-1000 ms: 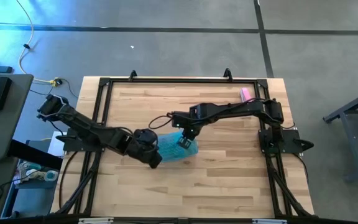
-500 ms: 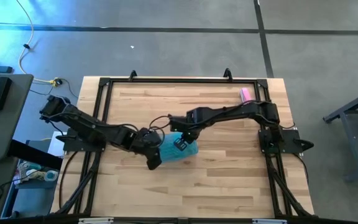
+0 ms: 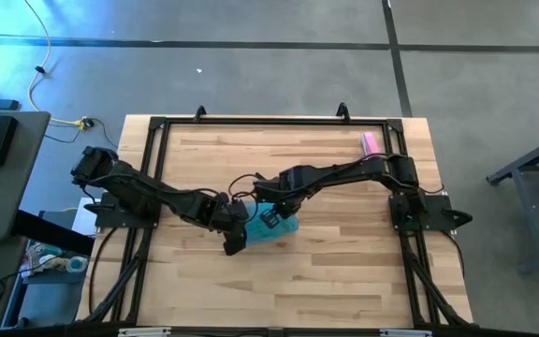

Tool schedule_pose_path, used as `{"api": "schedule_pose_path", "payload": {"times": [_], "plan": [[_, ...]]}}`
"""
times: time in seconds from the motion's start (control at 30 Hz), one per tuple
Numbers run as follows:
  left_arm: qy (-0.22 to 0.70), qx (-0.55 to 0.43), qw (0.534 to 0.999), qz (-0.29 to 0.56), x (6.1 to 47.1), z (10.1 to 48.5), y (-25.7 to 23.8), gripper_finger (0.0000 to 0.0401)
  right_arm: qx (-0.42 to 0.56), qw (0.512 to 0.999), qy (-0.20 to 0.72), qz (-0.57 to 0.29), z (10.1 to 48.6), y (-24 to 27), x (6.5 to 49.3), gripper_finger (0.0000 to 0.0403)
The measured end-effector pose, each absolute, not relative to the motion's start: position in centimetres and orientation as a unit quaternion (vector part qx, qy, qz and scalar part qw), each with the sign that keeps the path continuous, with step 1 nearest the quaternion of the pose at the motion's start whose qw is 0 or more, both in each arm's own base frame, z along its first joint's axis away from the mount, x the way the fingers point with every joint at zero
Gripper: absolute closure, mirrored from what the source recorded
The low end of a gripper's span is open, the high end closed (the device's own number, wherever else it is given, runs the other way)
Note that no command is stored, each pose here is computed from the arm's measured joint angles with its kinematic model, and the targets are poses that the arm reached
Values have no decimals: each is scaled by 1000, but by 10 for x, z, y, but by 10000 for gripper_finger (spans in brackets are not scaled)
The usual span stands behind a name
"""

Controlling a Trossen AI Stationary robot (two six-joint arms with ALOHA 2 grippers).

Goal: Pack school essentials
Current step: Close the supply box

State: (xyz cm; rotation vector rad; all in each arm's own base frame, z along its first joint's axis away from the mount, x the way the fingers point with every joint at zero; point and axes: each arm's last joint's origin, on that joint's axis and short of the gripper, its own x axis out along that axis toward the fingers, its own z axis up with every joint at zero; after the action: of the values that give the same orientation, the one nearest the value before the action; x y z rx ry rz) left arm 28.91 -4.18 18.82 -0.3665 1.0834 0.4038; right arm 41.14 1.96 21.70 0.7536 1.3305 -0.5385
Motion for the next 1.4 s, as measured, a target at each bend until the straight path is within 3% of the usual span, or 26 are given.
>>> {"api": "schedule_pose_path", "payload": {"times": [0.77, 1.4], "plan": [[553, -97, 807, 183, 284, 178, -21, 401, 393, 659, 588, -255, 201, 47, 419, 403], [538, -120, 821, 149, 274, 197, -26, 401, 389, 669, 577, -260, 207, 43, 418, 403]]}}
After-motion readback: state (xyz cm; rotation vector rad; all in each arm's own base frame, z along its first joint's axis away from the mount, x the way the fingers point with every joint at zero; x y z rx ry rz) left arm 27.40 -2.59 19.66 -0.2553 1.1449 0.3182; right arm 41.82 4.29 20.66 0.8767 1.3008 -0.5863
